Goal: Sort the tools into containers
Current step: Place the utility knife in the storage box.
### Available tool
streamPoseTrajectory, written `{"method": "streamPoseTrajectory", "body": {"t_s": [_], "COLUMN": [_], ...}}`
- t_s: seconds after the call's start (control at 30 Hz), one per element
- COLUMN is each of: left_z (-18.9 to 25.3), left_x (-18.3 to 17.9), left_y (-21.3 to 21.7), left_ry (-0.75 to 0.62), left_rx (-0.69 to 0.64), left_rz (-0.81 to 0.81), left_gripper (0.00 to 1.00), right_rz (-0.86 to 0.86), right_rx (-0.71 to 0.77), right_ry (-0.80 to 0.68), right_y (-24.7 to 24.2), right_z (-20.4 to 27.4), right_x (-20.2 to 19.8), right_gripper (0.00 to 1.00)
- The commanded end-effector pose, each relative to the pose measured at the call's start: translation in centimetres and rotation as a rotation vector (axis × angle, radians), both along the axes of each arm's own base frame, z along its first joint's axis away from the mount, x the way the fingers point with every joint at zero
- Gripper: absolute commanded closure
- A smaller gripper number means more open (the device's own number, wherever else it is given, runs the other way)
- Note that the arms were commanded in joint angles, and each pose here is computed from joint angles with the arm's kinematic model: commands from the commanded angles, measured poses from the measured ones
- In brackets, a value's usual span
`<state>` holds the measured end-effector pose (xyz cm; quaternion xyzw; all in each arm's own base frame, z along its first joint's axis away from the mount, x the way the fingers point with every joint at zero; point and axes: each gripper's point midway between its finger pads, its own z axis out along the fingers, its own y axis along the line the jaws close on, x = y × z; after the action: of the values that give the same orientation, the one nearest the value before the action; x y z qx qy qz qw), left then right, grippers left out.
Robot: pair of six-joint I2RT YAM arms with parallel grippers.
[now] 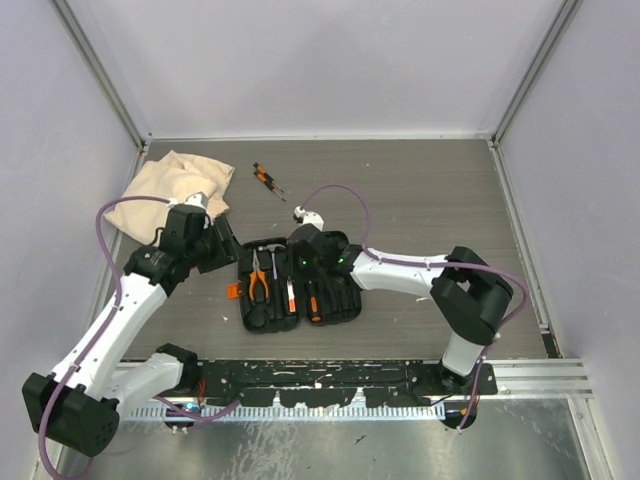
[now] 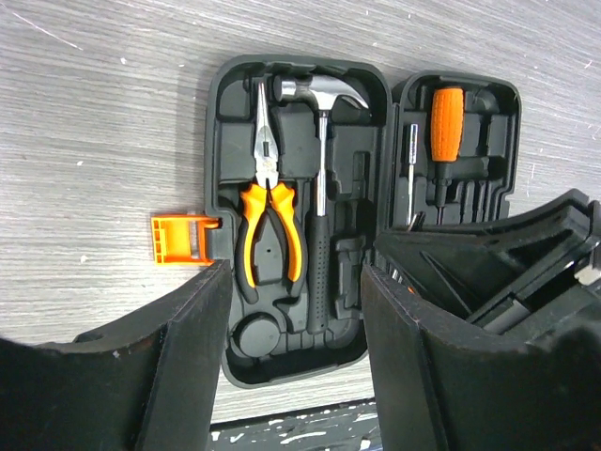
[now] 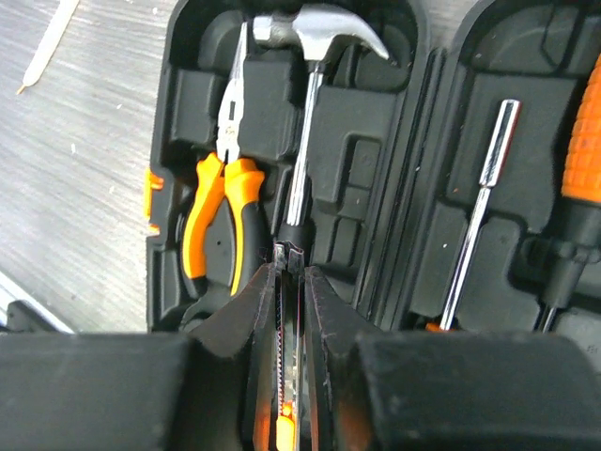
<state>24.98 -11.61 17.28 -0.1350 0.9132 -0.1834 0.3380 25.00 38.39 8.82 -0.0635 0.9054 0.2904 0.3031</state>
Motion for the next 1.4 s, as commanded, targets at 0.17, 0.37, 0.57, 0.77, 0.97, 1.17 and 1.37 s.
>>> {"method": "streamPoseTrajectory", "body": {"t_s": [0.17, 0.37, 0.57, 0.77, 0.97, 1.17, 1.37], "left_z": [-0.1, -0.4, -0.6, -0.7, -0.9, -1.1, -1.6], "left_x": [-0.4, -0.6, -0.7, -0.8, -0.8, -0.5, 0.0], "left_y": [-0.6, -0.9, -0.8, -0.9, -0.8, -1.0, -2.7], "left_ry": [-0.009, 0.001, 0.004, 0.008, 0.012, 0.028, 0.047], "left_rx": [-0.041, -0.054, -0.055, -0.056, -0.051, -0.054, -0.083], "left_rz": [-0.025, -0.031, -0.031, -0.036, -0.032, -0.034, -0.067], "left_gripper": [0.42, 0.43, 0.43, 0.43, 0.43, 0.45, 0.49], "right_rz": [-0.041, -0.038, -0.063, -0.071, -0.093, -0.118, -0.168], "right_rx": [-0.034, -0.056, -0.081, -0.084, -0.097, -0.098, -0.101], "right_ry": [-0.103, -0.086, -0.101, -0.11, -0.141, -0.194, -0.215], "right_y": [1.2, 1.7, 1.4, 1.2, 0.4, -1.7, -5.5], "right_z": [1.0, -0.5, -1.0, -0.7, 0.6, 2.8, 3.6], "right_x": [2.7, 3.0, 3.5, 3.7, 4.0, 3.6, 2.1], "right_gripper": [0.94, 0.93, 0.81, 0.62, 0.57, 0.6, 0.66]}}
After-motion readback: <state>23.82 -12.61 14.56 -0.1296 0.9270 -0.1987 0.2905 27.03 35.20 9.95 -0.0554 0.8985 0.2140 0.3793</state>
